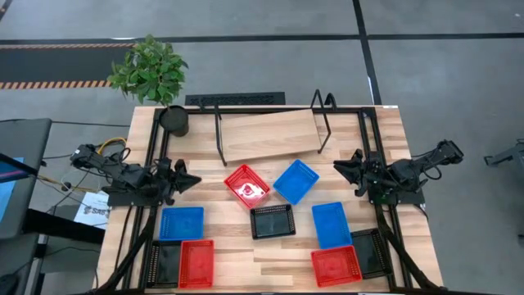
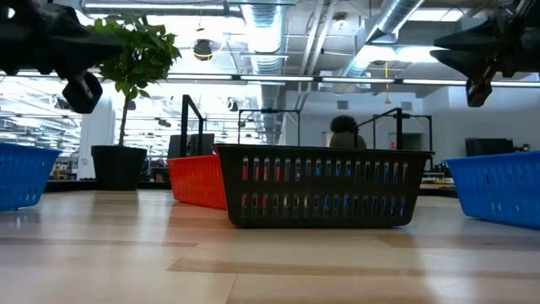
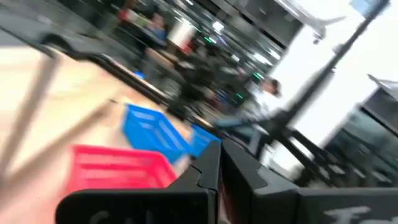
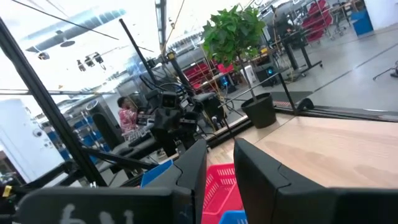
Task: Stack baskets on shelf by color
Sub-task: Put the bottom left blue bin on the shelf
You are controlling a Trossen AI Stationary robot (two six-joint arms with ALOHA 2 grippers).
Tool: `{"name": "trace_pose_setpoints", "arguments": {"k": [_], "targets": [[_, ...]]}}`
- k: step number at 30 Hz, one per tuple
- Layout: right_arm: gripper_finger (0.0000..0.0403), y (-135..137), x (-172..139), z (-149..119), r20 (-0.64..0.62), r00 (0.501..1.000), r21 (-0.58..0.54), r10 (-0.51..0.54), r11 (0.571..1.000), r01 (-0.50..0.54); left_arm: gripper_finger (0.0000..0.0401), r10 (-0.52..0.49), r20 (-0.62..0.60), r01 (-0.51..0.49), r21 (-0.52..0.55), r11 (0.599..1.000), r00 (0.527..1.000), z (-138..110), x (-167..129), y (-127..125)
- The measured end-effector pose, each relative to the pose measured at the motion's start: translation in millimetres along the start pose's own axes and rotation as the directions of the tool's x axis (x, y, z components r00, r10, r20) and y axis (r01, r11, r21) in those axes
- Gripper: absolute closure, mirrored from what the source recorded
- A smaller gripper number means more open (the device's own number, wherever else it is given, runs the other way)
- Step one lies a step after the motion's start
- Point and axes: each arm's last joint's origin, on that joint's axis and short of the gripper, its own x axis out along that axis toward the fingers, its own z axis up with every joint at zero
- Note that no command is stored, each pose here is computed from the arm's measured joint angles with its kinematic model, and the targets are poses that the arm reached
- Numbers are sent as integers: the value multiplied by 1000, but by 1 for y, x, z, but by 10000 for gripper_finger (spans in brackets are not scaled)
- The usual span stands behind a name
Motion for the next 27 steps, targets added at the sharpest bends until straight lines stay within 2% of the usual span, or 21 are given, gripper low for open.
{"name": "trace_pose_setpoints", "arguments": {"k": [7, 10, 13, 17, 21, 23, 27], "targets": [[297, 0, 0, 1, 2, 1000, 5, 1, 1000, -1, 400, 158, 119, -154, -45, 987, 980, 4, -1, 4], [296, 0, 0, 1, 6, 1000, 6, -6, 1000, 6, 385, 163, 147, -157, -48, 986, 976, 7, -1, 3], [283, -1, 0, 1, 13, 1000, -7, -27, 1000, 27, 346, 112, 166, -102, -68, 992, 980, 11, -1, 0], [246, -2, 1, 2, 20, 999, -16, -41, 999, 42, 273, -20, 232, 50, -126, 991, 973, 24, -3, -10], [202, -2, 1, 2, 23, 999, -16, -43, 999, 44, 204, -114, 255, 149, -119, 982, 960, 52, -7, -28], [183, -2, 1, 2, 22, 999, -16, -43, 999, 43, 178, -131, 249, 155, -76, 985, 960, 66, -6, -39], [160, -2, 1, 2, 22, 999, -15, -41, 999, 42, 151, -61, 130, 56, 45, 997, 990, 91, 4, -62]]}}
